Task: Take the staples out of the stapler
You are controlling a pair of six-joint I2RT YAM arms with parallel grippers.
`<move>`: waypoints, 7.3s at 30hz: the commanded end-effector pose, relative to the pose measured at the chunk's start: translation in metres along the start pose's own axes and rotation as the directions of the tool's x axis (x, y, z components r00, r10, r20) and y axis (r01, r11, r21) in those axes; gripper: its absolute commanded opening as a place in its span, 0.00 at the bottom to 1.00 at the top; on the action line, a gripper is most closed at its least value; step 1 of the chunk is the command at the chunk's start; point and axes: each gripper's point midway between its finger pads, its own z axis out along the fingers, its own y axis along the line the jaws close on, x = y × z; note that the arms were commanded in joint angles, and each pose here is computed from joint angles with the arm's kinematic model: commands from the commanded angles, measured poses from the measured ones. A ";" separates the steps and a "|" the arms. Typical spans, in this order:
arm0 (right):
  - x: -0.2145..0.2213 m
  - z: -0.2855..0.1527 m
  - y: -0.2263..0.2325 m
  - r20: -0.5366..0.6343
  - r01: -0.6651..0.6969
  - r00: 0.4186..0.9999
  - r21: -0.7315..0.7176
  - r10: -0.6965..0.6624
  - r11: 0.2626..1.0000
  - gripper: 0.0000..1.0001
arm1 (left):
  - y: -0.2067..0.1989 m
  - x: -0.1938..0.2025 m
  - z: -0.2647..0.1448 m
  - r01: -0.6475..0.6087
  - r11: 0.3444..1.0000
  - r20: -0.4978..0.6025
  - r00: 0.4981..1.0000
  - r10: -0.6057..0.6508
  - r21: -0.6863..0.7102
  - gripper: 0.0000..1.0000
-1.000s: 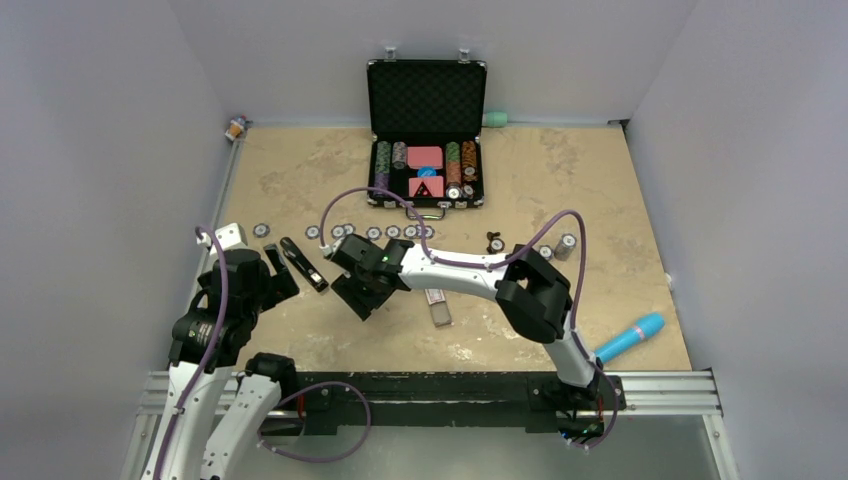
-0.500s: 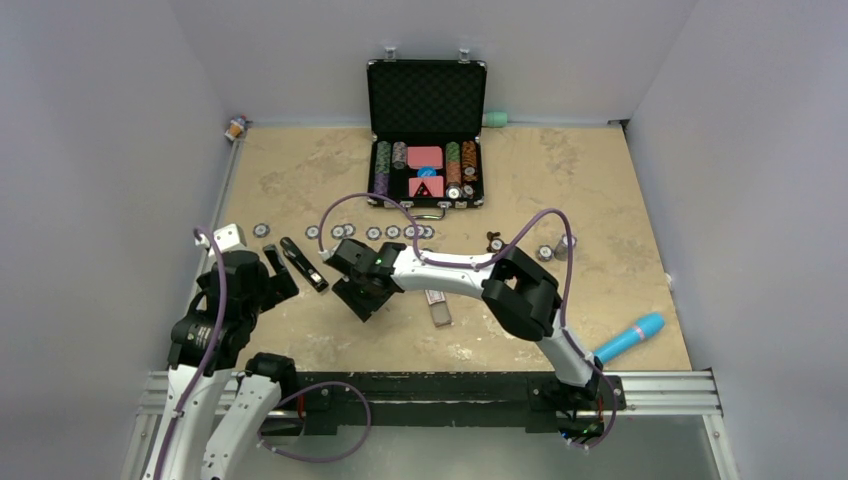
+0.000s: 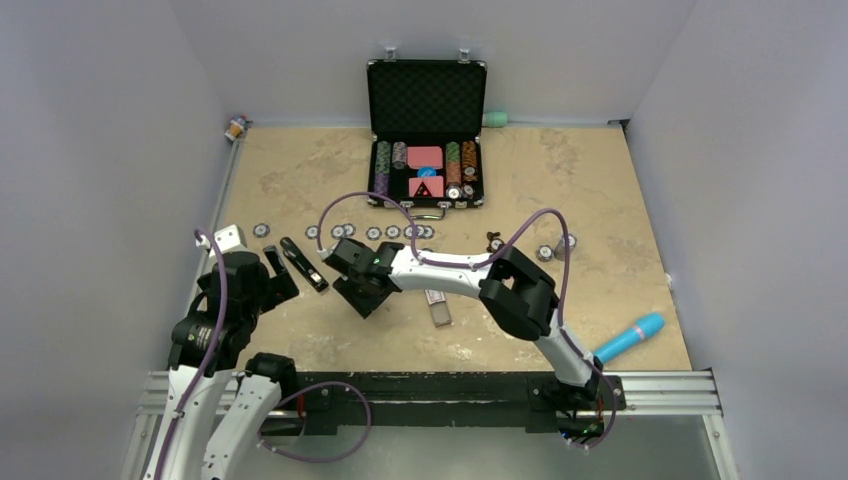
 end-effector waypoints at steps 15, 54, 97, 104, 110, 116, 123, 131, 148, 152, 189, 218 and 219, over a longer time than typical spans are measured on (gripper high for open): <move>0.004 0.008 -0.003 -0.018 0.016 1.000 0.031 -0.015 0.999 0.36 | -0.003 -0.007 0.000 0.009 1.000 0.031 0.999 -0.010 0.014 1.00; -0.024 -0.031 -0.007 0.040 0.039 0.998 0.059 -0.041 0.998 0.22 | -0.002 -0.007 -0.001 0.015 1.000 0.035 0.999 -0.015 0.010 1.00; 0.078 -0.096 -0.093 0.017 -0.362 0.932 0.029 0.362 0.932 0.19 | -0.009 0.002 0.009 -0.015 1.000 -0.039 0.999 0.015 0.004 1.00; 0.083 -0.086 -0.092 -0.002 -0.384 0.923 0.038 0.384 0.923 0.19 | -0.007 0.001 0.009 -0.011 1.000 -0.035 0.999 0.011 -0.004 0.97; 0.091 -0.079 -0.090 -0.043 -0.381 0.923 0.036 0.382 0.924 0.18 | -0.007 0.002 0.010 -0.018 1.000 -0.046 0.999 0.017 -0.009 0.96; 0.101 -0.072 -0.090 -0.061 -0.396 0.915 0.044 0.398 0.917 0.18 | -0.009 0.003 0.011 -0.022 1.000 -0.056 0.998 0.022 -0.008 0.98; 0.102 -0.065 -0.089 -0.063 -0.407 0.910 0.043 0.409 0.912 0.18 | -0.009 0.005 0.012 -0.029 1.000 -0.065 0.997 0.028 -0.010 1.00; 0.099 -0.059 -0.092 -0.061 -0.414 0.907 0.065 0.418 0.908 0.18 | -0.011 0.006 0.011 -0.035 0.999 -0.068 0.997 0.035 -0.002 1.00; 0.096 -0.054 -0.100 -0.044 -0.432 0.897 0.116 0.440 0.894 0.19 | -0.012 0.005 0.011 -0.036 0.999 -0.064 0.997 0.036 0.005 1.00; 0.093 -0.055 -0.102 -0.034 -0.434 0.897 0.125 0.441 0.892 0.19 | -0.012 0.006 0.011 -0.038 0.999 -0.064 0.997 0.039 0.008 0.99; 0.045 -0.103 -0.104 0.074 -0.428 0.903 0.116 0.422 0.896 0.47 | -0.012 0.006 0.010 -0.036 0.999 -0.062 0.997 0.037 0.009 0.98; -0.075 -0.078 -0.153 0.129 -0.428 0.903 0.174 0.411 0.887 0.60 | -0.012 0.004 0.006 -0.027 0.999 -0.035 0.999 0.028 0.027 0.97; -0.075 -0.076 -0.156 0.127 -0.442 0.896 0.171 0.425 0.881 0.63 | -0.013 0.004 0.006 -0.030 0.999 -0.038 0.999 0.031 0.029 0.97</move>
